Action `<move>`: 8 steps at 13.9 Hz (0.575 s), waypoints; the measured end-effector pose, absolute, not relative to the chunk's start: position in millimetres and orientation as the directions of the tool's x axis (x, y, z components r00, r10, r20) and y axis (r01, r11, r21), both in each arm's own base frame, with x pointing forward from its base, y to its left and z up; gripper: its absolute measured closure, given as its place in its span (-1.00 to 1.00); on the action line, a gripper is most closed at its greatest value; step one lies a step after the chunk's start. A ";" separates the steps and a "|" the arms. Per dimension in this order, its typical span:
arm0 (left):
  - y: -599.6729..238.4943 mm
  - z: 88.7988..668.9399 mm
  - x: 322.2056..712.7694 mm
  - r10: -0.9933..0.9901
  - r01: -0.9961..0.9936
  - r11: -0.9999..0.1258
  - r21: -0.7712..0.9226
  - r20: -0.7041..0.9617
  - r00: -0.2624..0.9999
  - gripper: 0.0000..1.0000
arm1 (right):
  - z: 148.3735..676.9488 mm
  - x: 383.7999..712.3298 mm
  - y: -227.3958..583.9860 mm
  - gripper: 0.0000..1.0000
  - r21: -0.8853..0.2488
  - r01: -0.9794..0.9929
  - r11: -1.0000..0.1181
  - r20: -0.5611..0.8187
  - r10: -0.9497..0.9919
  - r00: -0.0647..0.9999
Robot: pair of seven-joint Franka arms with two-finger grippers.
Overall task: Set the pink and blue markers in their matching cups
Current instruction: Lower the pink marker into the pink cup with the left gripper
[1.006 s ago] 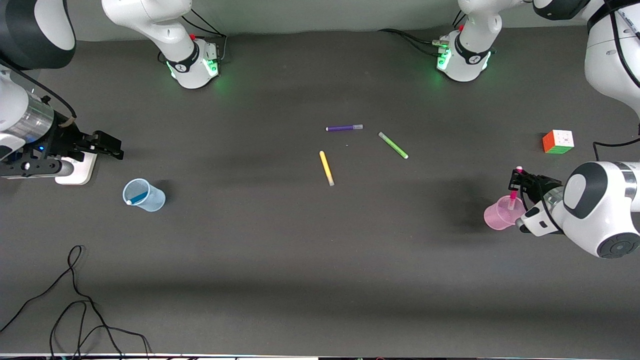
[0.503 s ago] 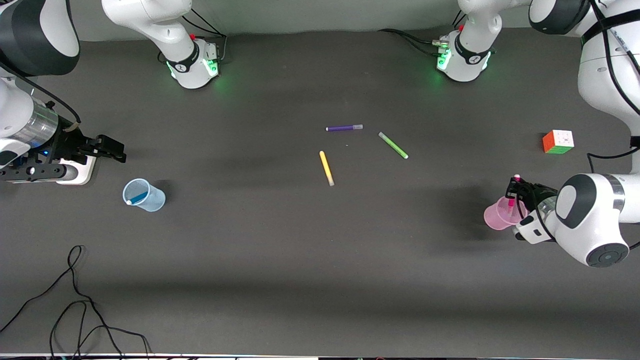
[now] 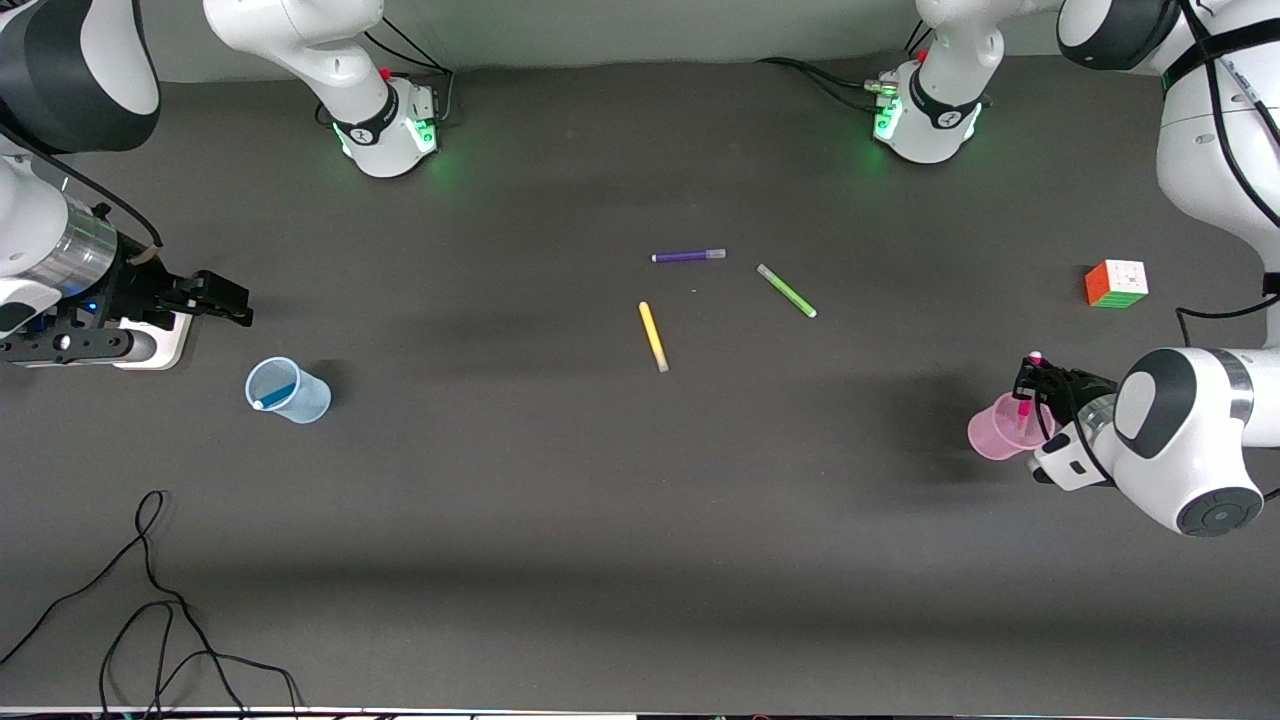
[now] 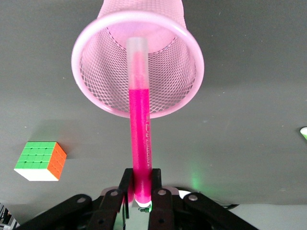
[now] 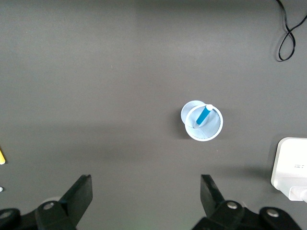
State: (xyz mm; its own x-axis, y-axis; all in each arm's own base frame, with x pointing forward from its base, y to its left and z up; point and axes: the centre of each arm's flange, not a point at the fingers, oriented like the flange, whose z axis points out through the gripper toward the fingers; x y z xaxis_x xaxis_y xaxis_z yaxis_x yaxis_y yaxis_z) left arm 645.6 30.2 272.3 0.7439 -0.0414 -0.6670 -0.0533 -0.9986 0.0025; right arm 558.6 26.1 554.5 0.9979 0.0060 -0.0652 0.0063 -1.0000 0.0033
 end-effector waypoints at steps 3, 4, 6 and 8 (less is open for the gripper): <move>31.1 278.6 649.2 -0.039 -0.051 -0.999 0.001 -0.656 0.754 0.63 | 555.2 559.2 26.2 -1.00 0.003 0.006 -1.000 -0.060 0.006 0.998; 31.6 283.0 651.6 -0.038 -0.049 -0.999 0.000 -0.648 0.761 0.63 | 556.0 559.7 26.2 -1.00 0.003 0.006 -1.000 -0.055 0.006 0.998; 31.9 287.8 654.2 -0.037 -0.048 -0.999 0.000 -0.639 0.768 0.63 | 558.0 561.5 26.3 -1.00 0.002 0.006 -1.000 -0.039 0.006 0.999; 31.6 286.9 653.9 -0.037 -0.049 -0.999 0.000 -0.641 0.767 0.63 | 558.5 562.1 26.3 -1.00 0.002 0.006 -1.000 -0.033 0.006 0.999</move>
State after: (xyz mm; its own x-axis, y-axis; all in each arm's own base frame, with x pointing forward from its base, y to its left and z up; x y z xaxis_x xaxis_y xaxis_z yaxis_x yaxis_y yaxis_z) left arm 653.9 31.6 286.9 0.7669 -0.0375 -0.6407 -0.0490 -0.9988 -0.0002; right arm 562.1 26.3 558.5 0.9994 0.0062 -0.0331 0.0063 -1.0000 0.0020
